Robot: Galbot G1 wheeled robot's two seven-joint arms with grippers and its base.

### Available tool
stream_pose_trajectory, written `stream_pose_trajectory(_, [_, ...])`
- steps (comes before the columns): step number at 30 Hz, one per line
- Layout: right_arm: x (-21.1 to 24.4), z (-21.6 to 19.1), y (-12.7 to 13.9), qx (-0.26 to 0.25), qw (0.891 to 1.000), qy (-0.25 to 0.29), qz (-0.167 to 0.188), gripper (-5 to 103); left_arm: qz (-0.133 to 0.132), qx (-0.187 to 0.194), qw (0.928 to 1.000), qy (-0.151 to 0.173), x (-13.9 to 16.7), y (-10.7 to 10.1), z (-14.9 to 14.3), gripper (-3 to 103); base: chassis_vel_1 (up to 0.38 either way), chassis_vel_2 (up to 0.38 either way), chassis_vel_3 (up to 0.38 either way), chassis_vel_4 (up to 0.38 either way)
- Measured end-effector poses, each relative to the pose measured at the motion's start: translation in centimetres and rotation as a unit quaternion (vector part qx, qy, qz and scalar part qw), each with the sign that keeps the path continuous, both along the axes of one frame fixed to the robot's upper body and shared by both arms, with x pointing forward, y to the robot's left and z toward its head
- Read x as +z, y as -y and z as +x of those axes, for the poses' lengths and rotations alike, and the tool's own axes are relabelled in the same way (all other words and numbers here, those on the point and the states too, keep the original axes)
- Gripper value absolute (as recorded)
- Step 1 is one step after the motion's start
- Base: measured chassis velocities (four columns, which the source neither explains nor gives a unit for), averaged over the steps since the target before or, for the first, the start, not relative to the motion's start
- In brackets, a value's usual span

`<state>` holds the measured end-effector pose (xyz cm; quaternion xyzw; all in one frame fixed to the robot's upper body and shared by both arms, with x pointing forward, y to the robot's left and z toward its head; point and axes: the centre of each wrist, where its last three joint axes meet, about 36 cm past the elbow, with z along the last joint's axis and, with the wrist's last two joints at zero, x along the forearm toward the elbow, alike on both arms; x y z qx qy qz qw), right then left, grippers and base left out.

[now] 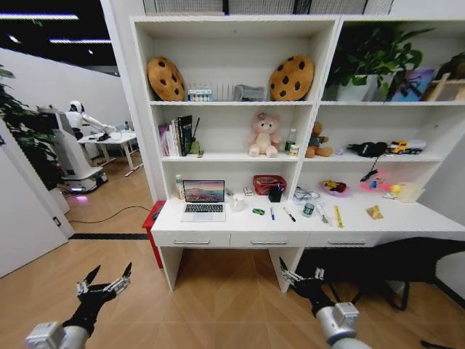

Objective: Organize the objects on the table.

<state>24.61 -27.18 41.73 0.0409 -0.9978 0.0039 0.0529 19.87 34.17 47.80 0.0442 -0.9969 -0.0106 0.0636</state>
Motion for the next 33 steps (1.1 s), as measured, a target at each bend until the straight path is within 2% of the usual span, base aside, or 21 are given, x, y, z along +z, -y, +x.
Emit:
stream_pose_trajectory(3, [1.0, 0.4, 0.5, -0.005, 1.0, 0.02, -0.002, 100, 0.005, 0.02, 0.9996, 0.02, -0.3, 0.2, -0.5, 98, 0.0, 0.0, 0.0, 0.0])
stream_pose_trajectory(5, [1.1, 0.4, 0.5, -0.005, 1.0, 0.021, -0.003, 100, 0.002, 0.017, 0.9995, 0.028, -0.3, 0.4, -0.5, 98, 0.0, 0.0, 0.0, 0.0])
stream_pose_trajectory(6, [1.1, 0.4, 0.6, -0.005, 1.0, 0.022, -0.003, 100, -0.003, 0.014, 0.9994, 0.033, -0.3, 0.5, -0.4, 101, 0.0, 0.0, 0.0, 0.0])
stream_pose_trajectory(9, [1.1, 0.1, 0.4, -0.006, 1.0, 0.023, 0.0, 100, -0.01, 0.008, 0.9995, 0.03, 0.0, 0.8, -0.5, 98, 0.0, 0.0, 0.0, 0.0])
stream_pose_trajectory(10, [1.1, 0.0, 0.2, -0.006, 1.0, 0.023, 0.002, 100, -0.006, 0.008, 0.9993, 0.035, 0.1, 0.8, -0.5, 95, 0.0, 0.0, 0.0, 0.0])
stream_pose_trajectory(11, [1.1, 0.0, 0.2, -0.006, 1.0, 0.023, 0.002, 100, -0.006, 0.008, 0.9993, 0.035, 0.1, 0.8, -0.5, 95, 0.0, 0.0, 0.0, 0.0])
stream_pose_trajectory(12, [1.0, -0.2, 0.1, -0.005, 1.0, 0.023, 0.004, 100, 0.005, 0.007, 0.9987, 0.05, 0.1, 0.6, -0.4, 96, 0.0, 0.0, 0.0, 0.0])
stream_pose_trajectory(14, [1.0, -0.4, 0.0, -0.004, 1.0, 0.024, 0.005, 100, 0.019, 0.006, 0.9981, 0.058, 0.1, 0.2, -0.5, 98, 0.0, 0.0, 0.0, 0.0])
stream_pose_trajectory(17, [1.1, -0.4, -0.1, -0.003, 1.0, 0.024, 0.005, 100, 0.016, 0.005, 0.9986, 0.051, 0.7, 0.4, -0.6, 98, 0.0, 0.0, 0.0, 0.0])
stream_pose_trajectory(21, [1.1, -0.4, -0.2, -0.001, 1.0, 0.026, 0.006, 100, 0.017, 0.005, 0.9982, 0.058, 1.5, 0.6, -0.5, 101, 0.0, 0.0, 0.0, 0.0])
stream_pose_trajectory(28, [1.3, -0.8, -0.3, 0.0, 1.0, 0.019, 0.011, 100, 0.01, 0.016, 0.9987, 0.047, 0.9, 1.0, -0.8, 98, 0.0, 0.0, 0.0, 0.0])
stream_pose_trajectory(33, [1.5, -0.7, -0.3, -0.003, 0.999, -0.004, 0.032, 100, 0.004, 0.018, 0.9991, 0.038, 0.7, 1.3, -1.0, 98, 0.0, 0.0, 0.0, 0.0])
